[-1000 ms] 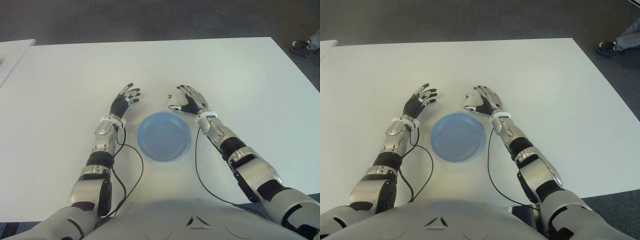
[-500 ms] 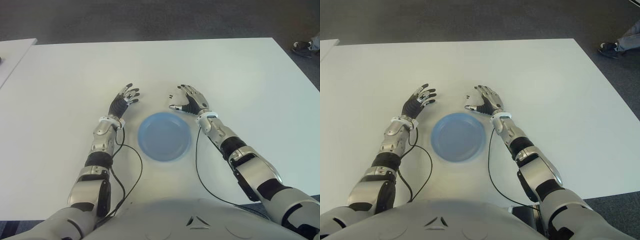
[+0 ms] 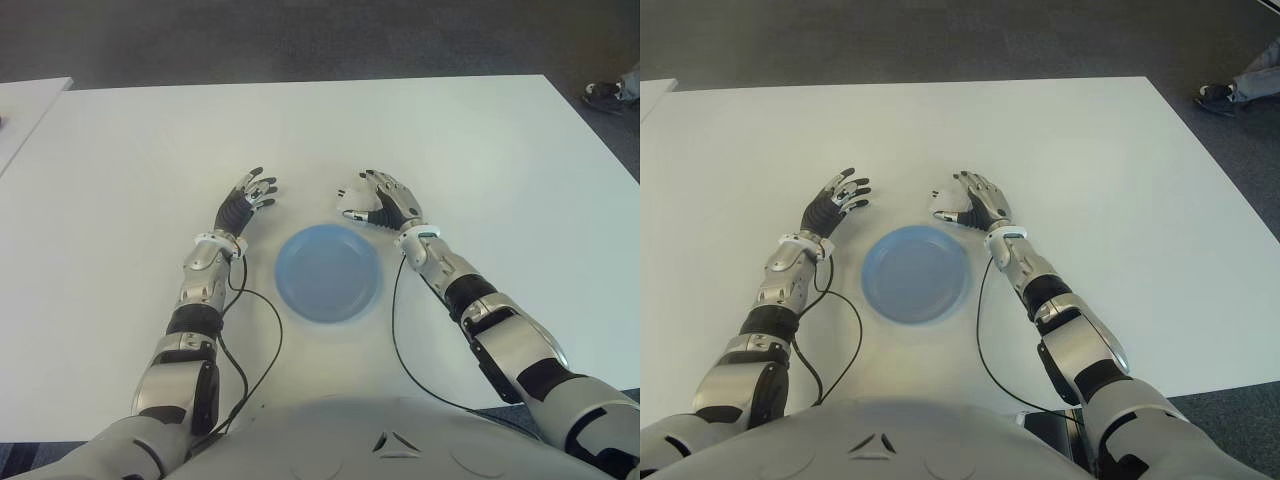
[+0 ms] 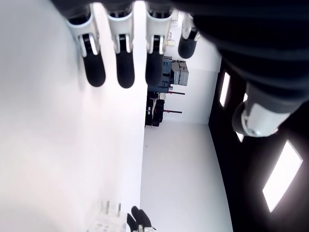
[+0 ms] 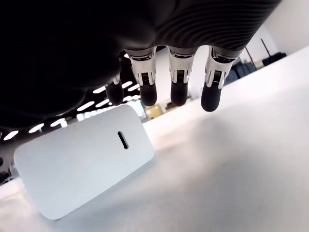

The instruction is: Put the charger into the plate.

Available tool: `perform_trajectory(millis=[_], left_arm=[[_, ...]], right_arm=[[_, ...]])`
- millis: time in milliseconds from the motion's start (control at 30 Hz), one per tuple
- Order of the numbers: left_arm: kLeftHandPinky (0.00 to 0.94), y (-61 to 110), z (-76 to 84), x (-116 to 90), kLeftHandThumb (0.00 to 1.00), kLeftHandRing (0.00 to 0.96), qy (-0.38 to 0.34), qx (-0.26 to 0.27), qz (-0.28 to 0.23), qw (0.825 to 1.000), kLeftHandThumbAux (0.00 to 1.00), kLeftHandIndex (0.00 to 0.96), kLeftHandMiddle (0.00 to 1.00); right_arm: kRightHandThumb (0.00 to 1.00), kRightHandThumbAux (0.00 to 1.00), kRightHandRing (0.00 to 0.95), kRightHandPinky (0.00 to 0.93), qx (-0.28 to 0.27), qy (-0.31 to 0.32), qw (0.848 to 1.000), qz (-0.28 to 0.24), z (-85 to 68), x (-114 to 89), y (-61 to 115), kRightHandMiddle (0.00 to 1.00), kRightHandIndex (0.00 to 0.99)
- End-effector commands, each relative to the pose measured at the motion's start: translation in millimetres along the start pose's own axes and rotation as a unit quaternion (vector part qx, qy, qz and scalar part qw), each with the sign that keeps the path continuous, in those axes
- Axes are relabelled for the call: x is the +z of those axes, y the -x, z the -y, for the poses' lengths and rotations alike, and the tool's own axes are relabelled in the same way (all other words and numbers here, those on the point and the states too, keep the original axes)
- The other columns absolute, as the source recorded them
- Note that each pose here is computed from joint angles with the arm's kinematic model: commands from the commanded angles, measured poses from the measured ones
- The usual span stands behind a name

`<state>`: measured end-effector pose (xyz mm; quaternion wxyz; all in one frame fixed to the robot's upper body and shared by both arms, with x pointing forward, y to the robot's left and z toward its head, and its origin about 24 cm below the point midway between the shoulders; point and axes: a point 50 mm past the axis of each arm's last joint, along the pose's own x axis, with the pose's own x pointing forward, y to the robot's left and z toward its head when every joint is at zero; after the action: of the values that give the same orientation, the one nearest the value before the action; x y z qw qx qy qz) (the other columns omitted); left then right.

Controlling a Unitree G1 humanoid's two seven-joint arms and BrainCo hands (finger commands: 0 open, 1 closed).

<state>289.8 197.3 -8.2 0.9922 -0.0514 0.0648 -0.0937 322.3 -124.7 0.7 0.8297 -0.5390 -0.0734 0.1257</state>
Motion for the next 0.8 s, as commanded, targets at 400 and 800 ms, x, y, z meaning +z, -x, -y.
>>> perform_trajectory(millis=[400,800], left_arm=[[0.228,8.3,-2.7,-5.9,0.000,0.217,0.013,0.001,-0.013,1.000,0.492,0.080,0.210],[0.222,9.4,0.1,-3.9,0.000,0.213,0.018,-0.004,-0.005,1.000,0.478,0.068,0.204]], right_arm=[[0.308,0.284,0.060,0.147,0.022,0.000,1.000,-0.004,-9.9,-2.6,7.1,0.000,0.000],[0.318,0.286,0.051,0.142,0.060,0.017,0.998,-0.007,-12.6,-4.3,7.6,0.003,0.000]])
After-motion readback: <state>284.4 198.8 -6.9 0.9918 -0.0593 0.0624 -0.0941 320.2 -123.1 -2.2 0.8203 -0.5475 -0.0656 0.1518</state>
